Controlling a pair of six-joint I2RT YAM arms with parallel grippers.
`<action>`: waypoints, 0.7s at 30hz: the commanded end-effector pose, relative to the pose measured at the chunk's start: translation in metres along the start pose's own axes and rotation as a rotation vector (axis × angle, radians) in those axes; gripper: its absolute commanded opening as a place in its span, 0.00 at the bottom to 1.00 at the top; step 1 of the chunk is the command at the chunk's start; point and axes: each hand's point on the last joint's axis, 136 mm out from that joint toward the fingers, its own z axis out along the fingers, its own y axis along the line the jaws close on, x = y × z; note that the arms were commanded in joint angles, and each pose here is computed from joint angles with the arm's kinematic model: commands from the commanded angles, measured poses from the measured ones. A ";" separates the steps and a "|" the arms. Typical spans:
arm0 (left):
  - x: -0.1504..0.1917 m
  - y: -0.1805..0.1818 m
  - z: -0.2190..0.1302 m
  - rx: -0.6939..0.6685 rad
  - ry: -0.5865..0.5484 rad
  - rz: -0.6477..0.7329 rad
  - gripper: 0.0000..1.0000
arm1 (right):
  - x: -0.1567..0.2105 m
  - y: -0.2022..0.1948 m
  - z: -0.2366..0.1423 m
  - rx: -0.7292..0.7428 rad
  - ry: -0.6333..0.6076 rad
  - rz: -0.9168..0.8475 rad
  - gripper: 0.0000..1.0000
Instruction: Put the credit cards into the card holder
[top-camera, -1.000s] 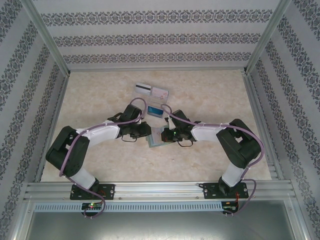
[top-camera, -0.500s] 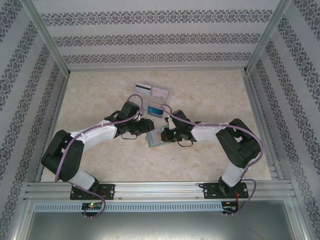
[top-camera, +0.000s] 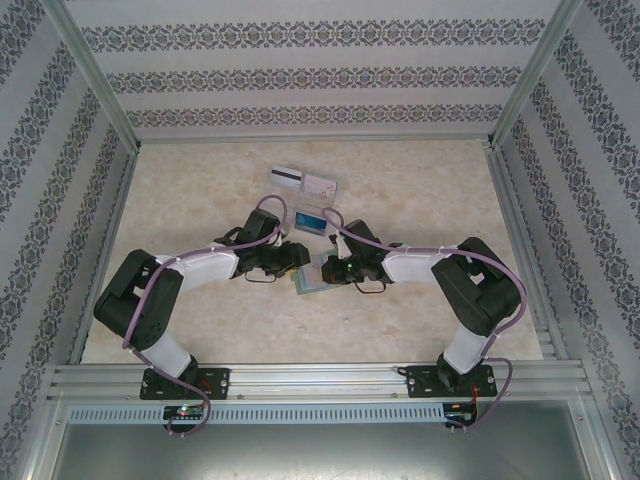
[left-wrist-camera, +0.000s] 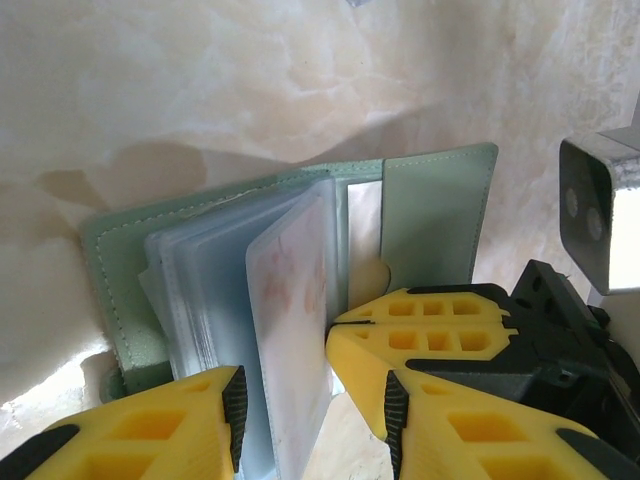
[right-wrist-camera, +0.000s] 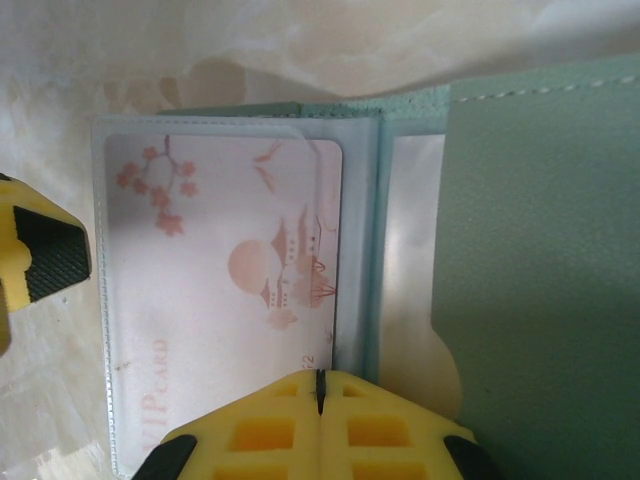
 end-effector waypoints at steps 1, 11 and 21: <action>-0.010 -0.006 0.002 0.034 -0.018 0.001 0.43 | 0.016 -0.019 0.007 0.048 0.053 0.046 0.00; -0.011 -0.012 0.008 0.063 -0.006 0.000 0.40 | 0.016 -0.019 0.008 0.043 0.054 0.052 0.00; -0.009 -0.009 0.011 0.054 0.000 0.015 0.21 | 0.015 -0.014 0.007 0.017 0.050 0.054 0.00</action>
